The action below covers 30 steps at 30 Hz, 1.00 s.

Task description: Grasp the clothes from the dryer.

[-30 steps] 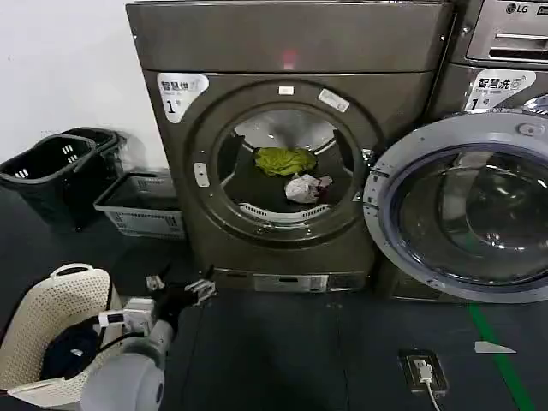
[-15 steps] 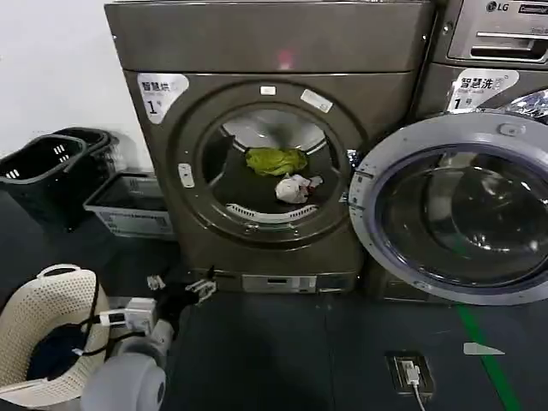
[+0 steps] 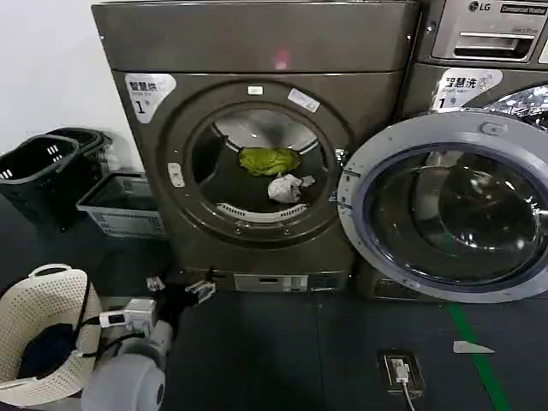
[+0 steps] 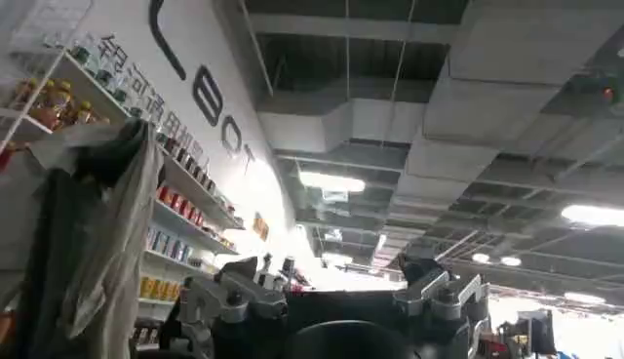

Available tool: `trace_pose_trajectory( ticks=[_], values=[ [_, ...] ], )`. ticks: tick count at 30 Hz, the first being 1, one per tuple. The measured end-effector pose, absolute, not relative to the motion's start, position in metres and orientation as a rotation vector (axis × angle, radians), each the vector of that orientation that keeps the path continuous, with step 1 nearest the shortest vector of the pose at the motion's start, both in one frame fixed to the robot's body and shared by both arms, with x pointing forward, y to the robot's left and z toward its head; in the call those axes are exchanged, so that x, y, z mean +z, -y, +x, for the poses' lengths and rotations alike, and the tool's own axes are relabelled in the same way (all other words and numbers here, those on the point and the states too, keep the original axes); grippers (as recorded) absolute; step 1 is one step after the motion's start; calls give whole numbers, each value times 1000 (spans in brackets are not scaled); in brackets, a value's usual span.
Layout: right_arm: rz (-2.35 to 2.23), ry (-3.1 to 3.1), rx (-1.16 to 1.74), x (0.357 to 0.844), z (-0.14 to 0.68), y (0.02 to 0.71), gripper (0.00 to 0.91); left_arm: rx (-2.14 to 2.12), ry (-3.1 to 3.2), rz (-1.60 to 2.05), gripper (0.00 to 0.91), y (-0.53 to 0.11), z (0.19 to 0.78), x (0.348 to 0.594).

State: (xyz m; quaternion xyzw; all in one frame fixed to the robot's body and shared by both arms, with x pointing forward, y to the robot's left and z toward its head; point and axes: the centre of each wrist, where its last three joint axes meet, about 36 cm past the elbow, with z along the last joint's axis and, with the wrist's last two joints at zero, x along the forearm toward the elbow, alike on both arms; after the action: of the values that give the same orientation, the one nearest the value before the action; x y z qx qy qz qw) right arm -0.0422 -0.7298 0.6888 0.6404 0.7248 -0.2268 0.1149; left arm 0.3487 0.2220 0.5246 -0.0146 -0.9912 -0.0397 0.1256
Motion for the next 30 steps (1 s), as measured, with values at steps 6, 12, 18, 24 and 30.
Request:
trace_pose_trajectory(
  ticks=[6,12,18,24,30],
  values=[
    [1879,-2123,-661,687,-43,730,907,-114,2886,-43,907,-222,349,524],
    [1892,-2109,-660,687,-48,728,907,-114,2884,-46,907,-221,348,524],
    [1908,-2091,-655,683,-51,729,907,-112,2886,-53,907,-220,349,524],
    [1924,-2062,-645,682,-56,729,907,-117,2892,-53,907,-219,349,526],
    [1924,-2034,-617,683,-57,728,907,-119,2895,-58,907,-218,347,527]
  ],
)
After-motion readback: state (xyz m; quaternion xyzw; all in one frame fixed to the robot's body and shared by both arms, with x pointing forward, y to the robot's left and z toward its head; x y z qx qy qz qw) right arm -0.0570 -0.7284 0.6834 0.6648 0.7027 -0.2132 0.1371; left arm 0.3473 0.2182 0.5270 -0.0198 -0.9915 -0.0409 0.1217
